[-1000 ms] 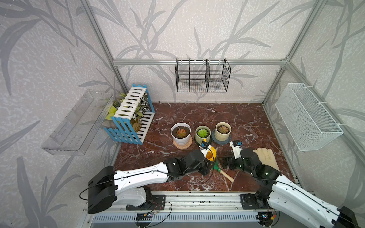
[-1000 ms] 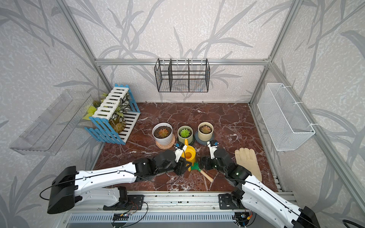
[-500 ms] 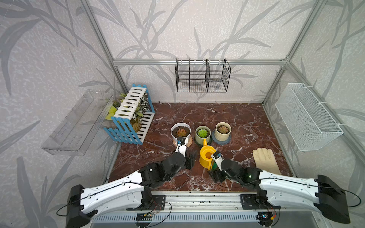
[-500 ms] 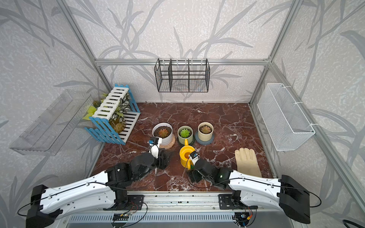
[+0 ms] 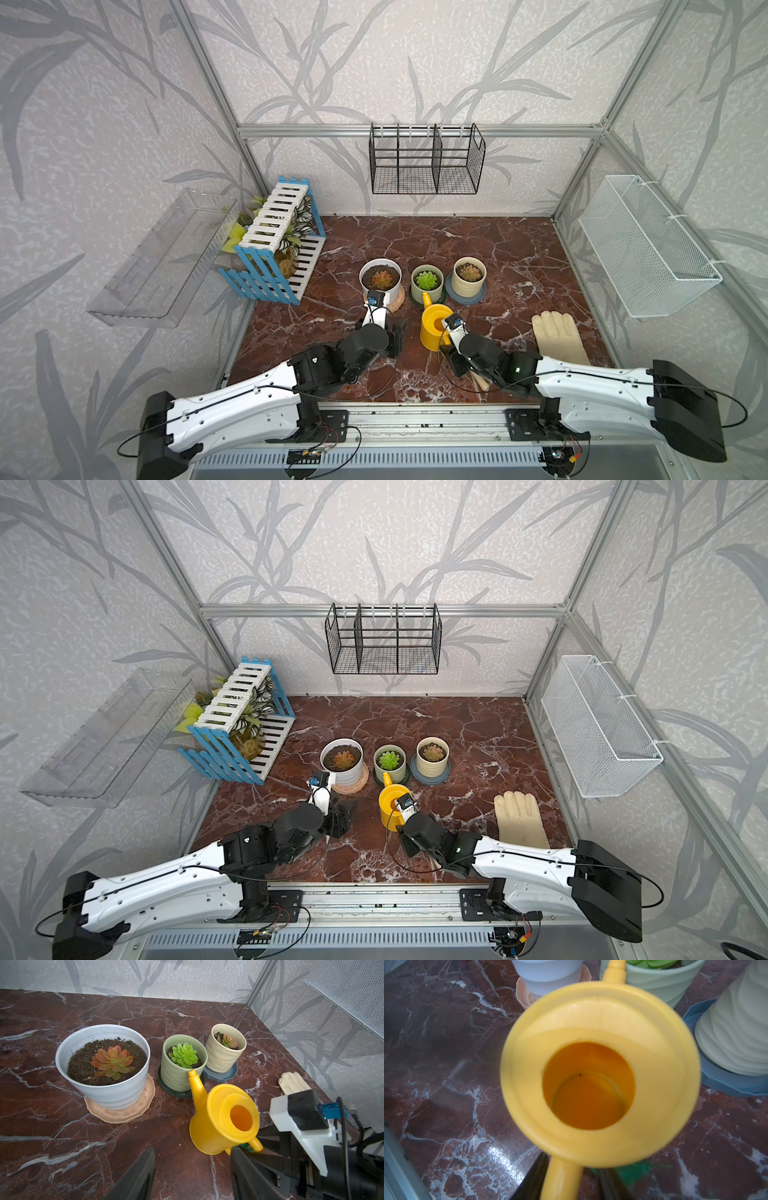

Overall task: Water the succulent around the soil edge
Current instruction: Pick up the watering can from the center of the board, then water the soil of the potted plant with water.

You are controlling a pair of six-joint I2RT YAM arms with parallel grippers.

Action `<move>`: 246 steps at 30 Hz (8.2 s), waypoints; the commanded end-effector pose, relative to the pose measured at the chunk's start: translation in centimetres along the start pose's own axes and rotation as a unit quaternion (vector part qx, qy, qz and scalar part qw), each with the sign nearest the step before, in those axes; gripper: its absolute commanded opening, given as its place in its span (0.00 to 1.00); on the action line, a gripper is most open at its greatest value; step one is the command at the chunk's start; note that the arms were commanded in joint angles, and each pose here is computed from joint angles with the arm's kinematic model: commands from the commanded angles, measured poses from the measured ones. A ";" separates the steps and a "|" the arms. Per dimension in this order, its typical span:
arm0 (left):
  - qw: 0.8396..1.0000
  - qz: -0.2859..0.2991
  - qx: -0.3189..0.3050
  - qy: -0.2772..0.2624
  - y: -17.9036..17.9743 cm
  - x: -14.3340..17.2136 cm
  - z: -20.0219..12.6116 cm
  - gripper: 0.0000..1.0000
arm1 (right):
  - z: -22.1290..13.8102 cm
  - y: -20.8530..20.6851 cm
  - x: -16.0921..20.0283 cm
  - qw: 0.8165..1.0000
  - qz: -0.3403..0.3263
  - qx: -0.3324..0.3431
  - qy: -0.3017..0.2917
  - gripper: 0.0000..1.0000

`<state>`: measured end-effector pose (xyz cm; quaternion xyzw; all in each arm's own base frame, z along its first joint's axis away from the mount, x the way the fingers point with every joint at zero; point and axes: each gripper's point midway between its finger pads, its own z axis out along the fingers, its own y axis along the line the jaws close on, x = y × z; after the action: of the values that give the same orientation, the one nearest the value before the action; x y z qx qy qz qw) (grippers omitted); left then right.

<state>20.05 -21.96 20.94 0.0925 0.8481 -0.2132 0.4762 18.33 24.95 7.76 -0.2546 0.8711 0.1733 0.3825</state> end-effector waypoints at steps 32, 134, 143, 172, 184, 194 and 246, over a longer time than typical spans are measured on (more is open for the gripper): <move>0.996 -0.043 -0.037 -0.072 5.5 -5.3 -2.4 1.00 | -10.4 5.4 -7.6 0.966 0.036 -0.187 0.174 0.00; 0.993 -0.011 -0.073 -0.088 7.7 -5.4 -4.2 1.00 | -3.5 4.1 -15.3 0.952 0.066 -0.156 0.255 0.00; 0.993 -0.009 -0.077 -0.086 7.8 -5.3 -4.1 1.00 | -3.5 7.4 -15.6 0.945 0.037 -0.212 0.248 0.00; 0.993 -0.005 -0.091 -0.081 8.2 -5.1 -3.7 1.00 | -4.5 2.2 -14.5 0.964 0.070 -0.152 0.205 0.00; 0.993 -0.005 -0.087 -0.081 8.1 -5.2 -3.7 1.00 | -7.9 -0.5 -10.7 0.963 0.118 -0.130 0.203 0.00; 0.993 -0.006 -0.087 -0.082 8.1 -5.1 -3.8 1.00 | -8.0 -0.3 -9.2 0.951 0.135 -0.139 0.241 0.00; 0.993 -0.005 -0.087 -0.075 8.2 -5.0 -3.2 1.00 | -7.3 -2.4 -7.3 0.952 0.163 -0.106 0.236 0.00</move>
<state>23.03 -12.92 24.71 0.0232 0.8240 -0.1509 0.5456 19.40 22.63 17.70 -0.1935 0.9388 0.2715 0.0863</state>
